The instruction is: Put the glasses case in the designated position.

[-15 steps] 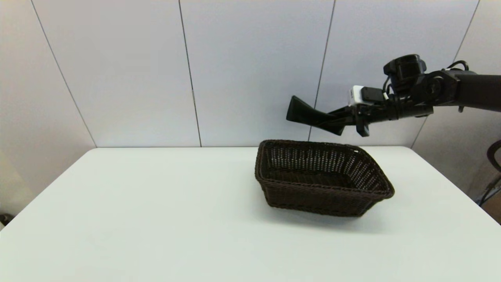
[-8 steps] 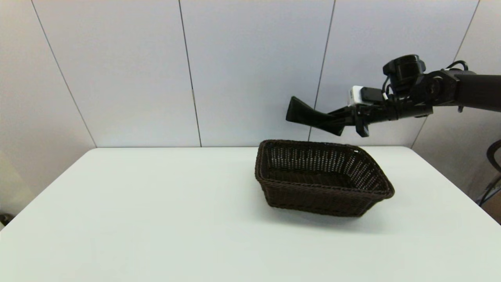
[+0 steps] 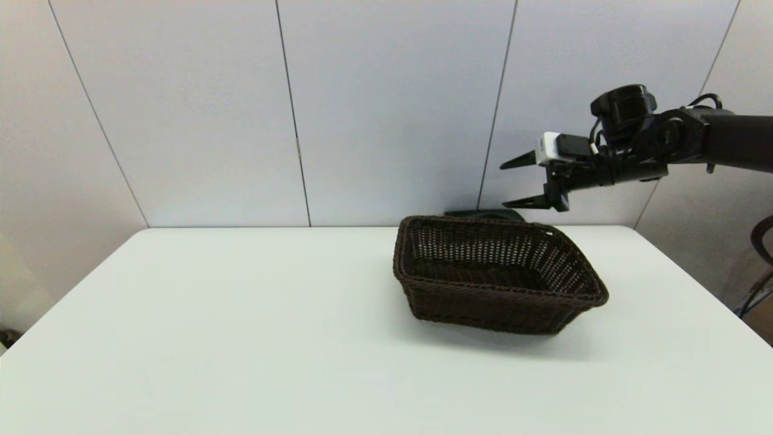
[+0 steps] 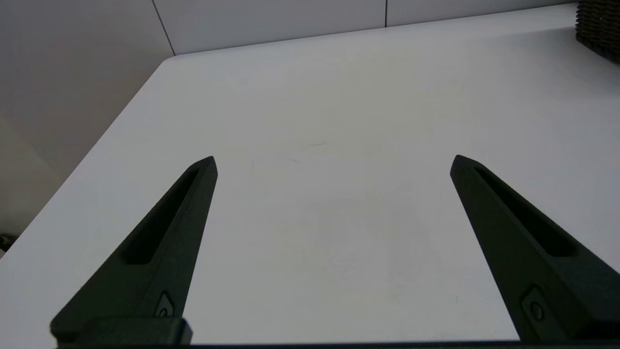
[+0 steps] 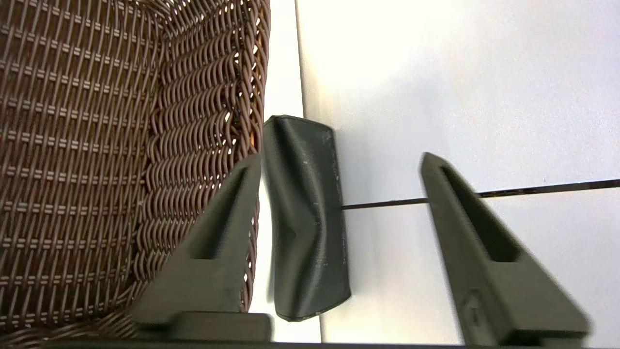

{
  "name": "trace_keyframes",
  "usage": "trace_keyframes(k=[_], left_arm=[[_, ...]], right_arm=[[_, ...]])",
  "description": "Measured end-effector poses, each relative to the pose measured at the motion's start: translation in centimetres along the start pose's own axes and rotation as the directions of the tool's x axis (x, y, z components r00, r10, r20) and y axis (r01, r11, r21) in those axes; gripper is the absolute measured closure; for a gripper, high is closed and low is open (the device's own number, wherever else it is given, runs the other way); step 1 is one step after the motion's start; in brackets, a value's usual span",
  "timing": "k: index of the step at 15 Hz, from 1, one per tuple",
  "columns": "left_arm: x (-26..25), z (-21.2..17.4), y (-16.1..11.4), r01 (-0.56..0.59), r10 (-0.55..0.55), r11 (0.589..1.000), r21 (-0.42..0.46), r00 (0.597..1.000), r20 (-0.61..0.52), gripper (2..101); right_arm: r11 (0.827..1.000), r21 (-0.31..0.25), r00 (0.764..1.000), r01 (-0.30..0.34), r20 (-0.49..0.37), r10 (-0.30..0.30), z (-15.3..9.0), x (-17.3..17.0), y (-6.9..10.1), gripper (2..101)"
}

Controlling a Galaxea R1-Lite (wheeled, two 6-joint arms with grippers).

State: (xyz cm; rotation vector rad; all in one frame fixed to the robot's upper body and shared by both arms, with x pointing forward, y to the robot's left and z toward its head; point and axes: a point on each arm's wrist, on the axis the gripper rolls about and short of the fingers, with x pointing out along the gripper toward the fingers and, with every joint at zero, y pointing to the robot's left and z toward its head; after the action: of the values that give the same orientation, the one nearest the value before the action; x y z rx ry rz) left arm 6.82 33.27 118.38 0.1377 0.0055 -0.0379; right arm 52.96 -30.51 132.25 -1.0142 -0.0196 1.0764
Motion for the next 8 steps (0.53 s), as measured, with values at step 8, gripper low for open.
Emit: trace_keyframes(k=[8], left_arm=[[0.0,0.0,0.0,0.000,0.000,1.000,0.000,1.000,0.000,5.3]], right_arm=[[0.996,0.084,1.000,0.003,0.014,-0.004,1.2,-0.2,-0.2,14.5]])
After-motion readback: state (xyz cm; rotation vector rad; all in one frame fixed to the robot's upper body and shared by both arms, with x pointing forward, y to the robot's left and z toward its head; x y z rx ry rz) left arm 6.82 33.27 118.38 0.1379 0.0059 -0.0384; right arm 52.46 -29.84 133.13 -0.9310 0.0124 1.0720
